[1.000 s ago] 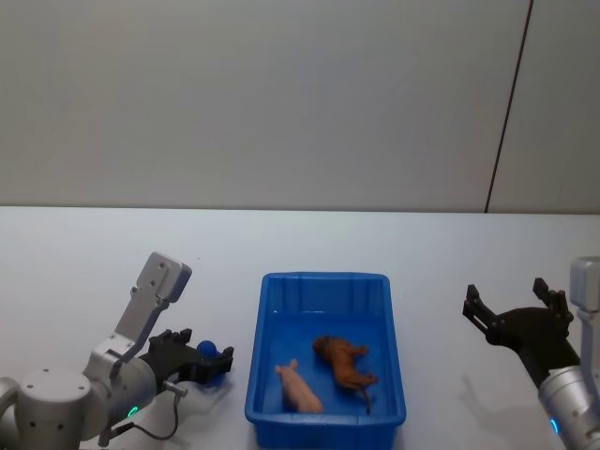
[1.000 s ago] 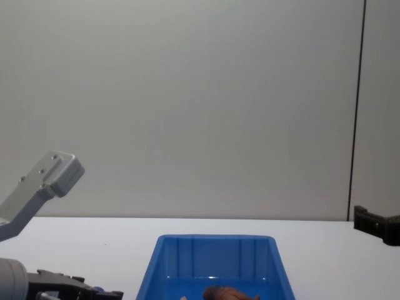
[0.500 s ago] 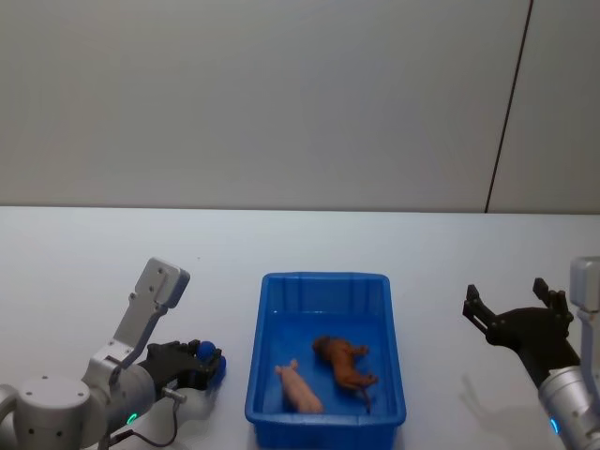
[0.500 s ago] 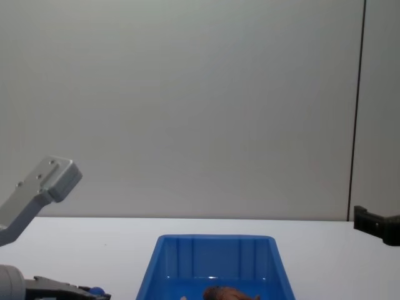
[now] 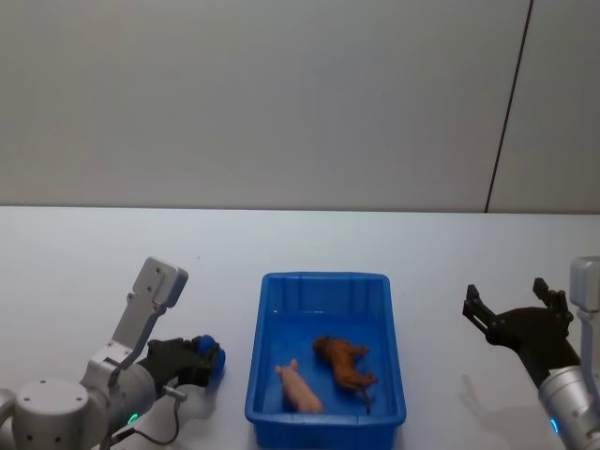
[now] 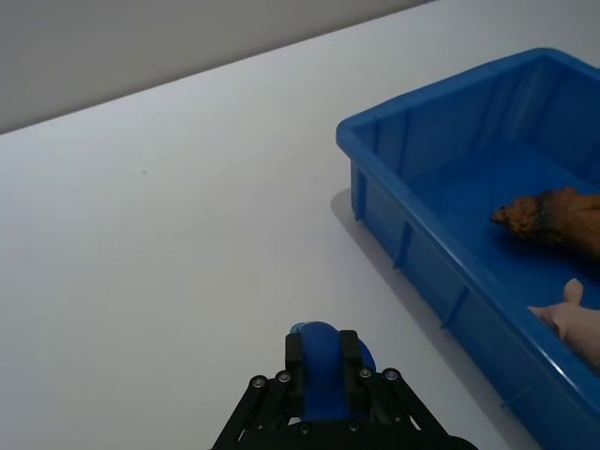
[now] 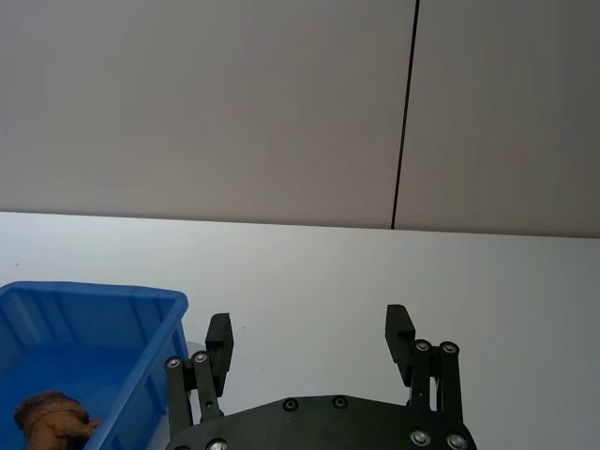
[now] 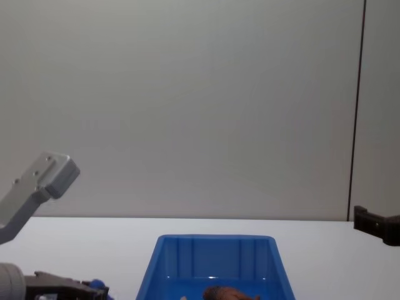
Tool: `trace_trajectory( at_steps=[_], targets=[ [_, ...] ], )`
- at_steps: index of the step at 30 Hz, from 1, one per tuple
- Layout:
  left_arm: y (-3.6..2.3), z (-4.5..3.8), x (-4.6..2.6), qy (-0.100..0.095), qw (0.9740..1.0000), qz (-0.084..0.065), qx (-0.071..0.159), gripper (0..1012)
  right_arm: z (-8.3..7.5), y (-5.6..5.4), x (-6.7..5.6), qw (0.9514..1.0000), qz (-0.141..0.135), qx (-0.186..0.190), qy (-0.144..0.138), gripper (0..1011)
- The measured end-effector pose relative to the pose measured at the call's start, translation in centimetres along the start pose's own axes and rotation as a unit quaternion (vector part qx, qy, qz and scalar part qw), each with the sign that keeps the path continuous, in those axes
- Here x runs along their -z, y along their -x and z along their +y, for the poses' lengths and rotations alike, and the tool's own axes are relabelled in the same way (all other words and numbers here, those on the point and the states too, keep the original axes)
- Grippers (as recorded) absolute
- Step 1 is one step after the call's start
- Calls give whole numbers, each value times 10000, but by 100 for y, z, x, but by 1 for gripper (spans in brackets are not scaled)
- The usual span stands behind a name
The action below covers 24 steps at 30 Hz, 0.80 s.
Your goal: Pick up the two dolls from the table and place them into the box.
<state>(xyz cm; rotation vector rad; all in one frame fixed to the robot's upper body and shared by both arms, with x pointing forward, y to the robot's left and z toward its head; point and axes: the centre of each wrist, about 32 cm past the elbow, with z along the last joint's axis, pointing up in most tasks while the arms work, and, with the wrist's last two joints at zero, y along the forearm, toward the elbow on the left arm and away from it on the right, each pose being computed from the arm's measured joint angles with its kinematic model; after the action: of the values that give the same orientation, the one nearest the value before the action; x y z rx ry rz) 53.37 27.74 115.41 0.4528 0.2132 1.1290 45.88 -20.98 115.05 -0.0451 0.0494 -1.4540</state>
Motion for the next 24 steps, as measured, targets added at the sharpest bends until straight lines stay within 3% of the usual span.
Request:
trace_trajectory(
  at_steps=[6,12,15,16,20,24],
  targets=[
    [12,24,-59,247,9996,-117,8,185,0,0,0,10000,0,0,0,1001],
    [30,63,-182,597,9976,-332,99,157,0,0,0,10000,0,0,0,1001],
    [47,89,-299,853,9949,-503,200,140,0,0,0,10000,0,0,0,1001],
    [47,89,-299,853,9949,-503,200,135,0,0,0,10000,0,0,0,1001],
    [61,110,-417,1089,9912,-679,333,109,0,0,0,10000,0,0,0,1001],
    [79,123,-551,1336,9859,-852,534,86,0,0,0,10000,0,0,0,1001]
  ],
)
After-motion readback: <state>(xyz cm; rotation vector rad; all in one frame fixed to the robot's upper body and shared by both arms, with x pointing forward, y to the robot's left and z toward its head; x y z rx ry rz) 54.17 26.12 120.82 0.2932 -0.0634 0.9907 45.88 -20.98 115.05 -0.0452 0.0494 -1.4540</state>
